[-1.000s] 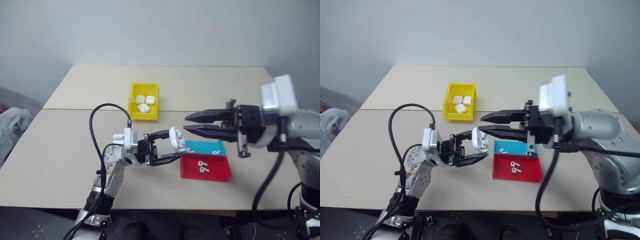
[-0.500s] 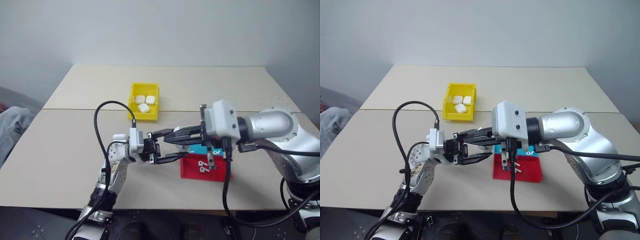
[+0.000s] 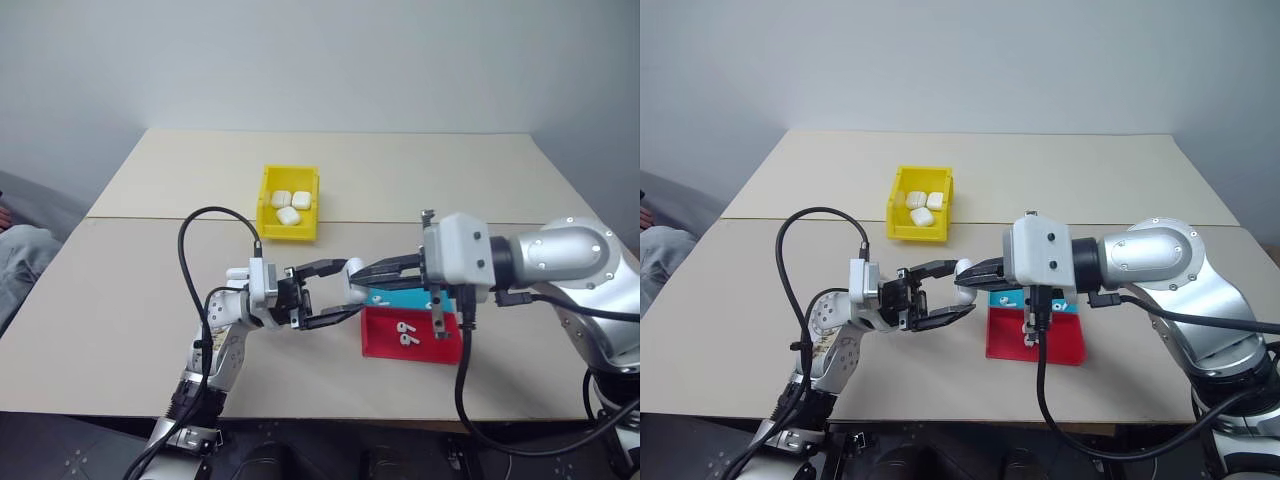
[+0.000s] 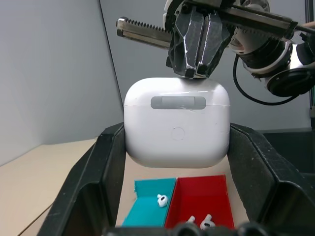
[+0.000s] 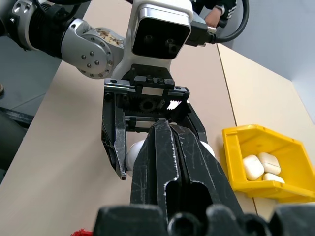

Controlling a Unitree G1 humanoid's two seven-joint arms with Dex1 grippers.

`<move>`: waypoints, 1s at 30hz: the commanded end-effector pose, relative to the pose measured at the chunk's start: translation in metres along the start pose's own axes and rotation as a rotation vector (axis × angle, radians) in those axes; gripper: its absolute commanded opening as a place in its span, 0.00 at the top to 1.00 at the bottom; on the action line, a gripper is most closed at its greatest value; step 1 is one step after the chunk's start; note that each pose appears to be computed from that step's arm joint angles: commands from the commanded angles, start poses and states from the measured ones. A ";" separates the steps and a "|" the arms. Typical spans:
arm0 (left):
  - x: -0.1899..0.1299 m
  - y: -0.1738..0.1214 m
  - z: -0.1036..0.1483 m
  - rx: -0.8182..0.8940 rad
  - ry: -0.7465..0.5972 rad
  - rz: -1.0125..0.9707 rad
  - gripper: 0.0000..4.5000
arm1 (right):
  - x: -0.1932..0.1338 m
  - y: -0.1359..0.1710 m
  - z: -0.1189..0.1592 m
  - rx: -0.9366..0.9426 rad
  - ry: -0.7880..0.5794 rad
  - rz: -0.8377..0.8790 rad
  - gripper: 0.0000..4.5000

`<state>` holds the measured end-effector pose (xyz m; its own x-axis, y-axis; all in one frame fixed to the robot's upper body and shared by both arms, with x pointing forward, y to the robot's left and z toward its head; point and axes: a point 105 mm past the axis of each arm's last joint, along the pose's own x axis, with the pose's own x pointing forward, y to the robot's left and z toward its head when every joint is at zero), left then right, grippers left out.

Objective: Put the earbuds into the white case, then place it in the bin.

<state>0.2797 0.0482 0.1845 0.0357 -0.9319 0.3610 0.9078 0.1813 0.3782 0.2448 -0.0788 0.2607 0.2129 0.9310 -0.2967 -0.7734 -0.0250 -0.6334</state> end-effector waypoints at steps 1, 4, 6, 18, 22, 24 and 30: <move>0.005 0.012 0.016 0.091 -0.040 0.050 0.37 | -0.013 -0.019 0.019 -0.025 -0.068 -0.110 0.99; 0.012 0.032 0.017 0.156 -0.037 0.176 0.37 | -0.020 -0.027 0.017 -0.023 -0.057 -0.170 0.99; 0.028 0.076 0.017 0.239 0.042 0.421 0.37 | -0.025 -0.030 0.007 0.007 -0.031 -0.225 0.99; 0.007 0.203 -0.010 0.381 0.532 1.117 0.37 | -0.029 -0.008 -0.026 0.149 0.055 -0.311 0.99; 0.000 0.201 -0.032 0.313 0.607 1.129 0.37 | -0.030 -0.009 -0.027 0.157 0.060 -0.331 0.99; 0.001 0.196 -0.044 0.280 0.639 1.086 0.37 | -0.030 -0.009 -0.028 0.168 0.056 -0.341 0.99; 0.004 0.200 -0.042 0.276 0.623 1.143 0.02 | -0.026 -0.005 -0.031 0.183 0.065 -0.340 1.00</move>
<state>0.4786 0.0725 0.1995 0.9782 -0.1883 0.0879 0.1514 0.9357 0.3188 0.2663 -0.1148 0.2406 0.4987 0.8511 -0.1639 -0.7715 0.3497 -0.5315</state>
